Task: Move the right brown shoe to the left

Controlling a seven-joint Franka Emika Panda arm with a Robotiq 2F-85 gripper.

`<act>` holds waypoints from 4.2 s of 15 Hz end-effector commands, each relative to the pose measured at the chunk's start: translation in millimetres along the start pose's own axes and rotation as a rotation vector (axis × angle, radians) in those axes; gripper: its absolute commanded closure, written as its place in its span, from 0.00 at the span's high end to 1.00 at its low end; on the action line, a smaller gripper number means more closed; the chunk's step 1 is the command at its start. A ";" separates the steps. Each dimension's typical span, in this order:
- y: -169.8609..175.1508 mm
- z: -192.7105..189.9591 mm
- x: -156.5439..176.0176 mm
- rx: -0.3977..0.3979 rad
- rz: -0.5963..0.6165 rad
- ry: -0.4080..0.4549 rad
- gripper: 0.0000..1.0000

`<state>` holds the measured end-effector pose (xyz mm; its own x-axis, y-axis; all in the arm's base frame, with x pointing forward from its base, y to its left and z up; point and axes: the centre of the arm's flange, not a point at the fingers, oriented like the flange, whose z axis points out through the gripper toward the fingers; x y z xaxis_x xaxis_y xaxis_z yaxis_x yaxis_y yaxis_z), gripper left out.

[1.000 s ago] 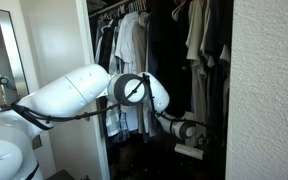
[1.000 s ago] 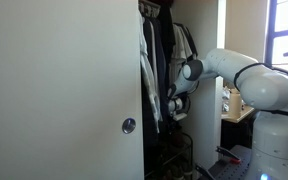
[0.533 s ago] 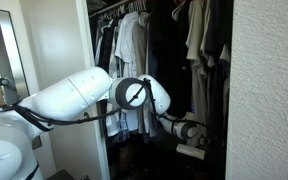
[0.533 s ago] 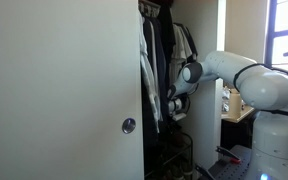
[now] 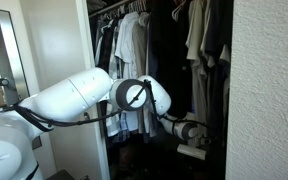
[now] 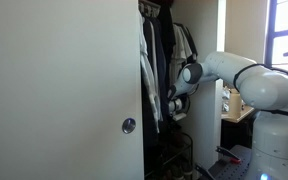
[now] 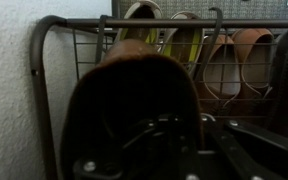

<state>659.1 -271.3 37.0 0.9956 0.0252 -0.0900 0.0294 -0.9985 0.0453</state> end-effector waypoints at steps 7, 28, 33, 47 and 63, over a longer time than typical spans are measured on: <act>-23.2 -40.6 -13.1 -0.001 0.043 0.024 0.06; -152.0 -217.0 -64.2 -0.018 -0.112 0.311 0.05; -200.0 -232.9 -78.2 0.035 -0.209 0.312 0.05; -292.1 -184.6 -106.6 0.253 -0.500 0.363 0.05; -370.2 -60.9 -103.5 0.091 -0.734 0.557 0.05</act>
<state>538.1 84.9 99.7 0.6649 0.6461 0.3747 0.6911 -0.7225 0.0195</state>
